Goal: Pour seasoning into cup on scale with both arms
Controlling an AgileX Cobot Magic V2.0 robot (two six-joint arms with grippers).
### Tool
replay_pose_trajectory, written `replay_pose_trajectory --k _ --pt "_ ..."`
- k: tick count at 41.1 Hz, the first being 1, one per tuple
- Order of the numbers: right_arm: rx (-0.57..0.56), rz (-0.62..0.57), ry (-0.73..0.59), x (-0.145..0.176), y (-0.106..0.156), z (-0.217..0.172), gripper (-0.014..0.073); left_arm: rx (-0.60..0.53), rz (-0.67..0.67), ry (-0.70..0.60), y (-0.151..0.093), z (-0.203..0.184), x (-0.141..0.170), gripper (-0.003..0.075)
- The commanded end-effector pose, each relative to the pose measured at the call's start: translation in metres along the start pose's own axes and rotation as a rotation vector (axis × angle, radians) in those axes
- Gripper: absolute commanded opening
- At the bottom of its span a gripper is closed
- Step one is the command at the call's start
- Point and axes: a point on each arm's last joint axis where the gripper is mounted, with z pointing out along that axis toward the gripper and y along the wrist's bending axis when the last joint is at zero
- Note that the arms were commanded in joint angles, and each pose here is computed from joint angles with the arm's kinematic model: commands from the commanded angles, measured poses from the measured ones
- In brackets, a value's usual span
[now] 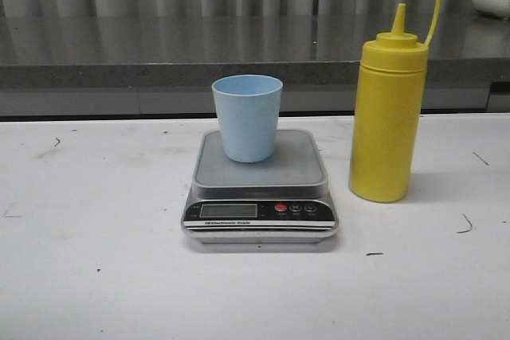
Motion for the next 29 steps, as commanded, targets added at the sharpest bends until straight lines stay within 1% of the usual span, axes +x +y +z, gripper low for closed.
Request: replay_pose_trajectory --k 1,8,13,29 --pt "0.004 -0.019 -0.088 -0.013 0.0 -0.005 0.0468 0.013 -0.019 -0.146 -0.002 -0.021 0.01 0.0355" --pt "0.004 -0.019 -0.088 -0.013 0.0 -0.005 0.0468 0.019 -0.022 -0.211 -0.004 -0.041 0.046 0.0355" --pt "0.004 -0.019 -0.088 -0.013 0.0 -0.005 0.0468 0.02 -0.022 -0.241 -0.005 -0.049 0.061 0.0355" --pt "0.004 -0.019 -0.088 -0.013 0.0 -0.005 0.0468 0.026 -0.026 -0.255 -0.006 -0.052 0.065 0.0355"
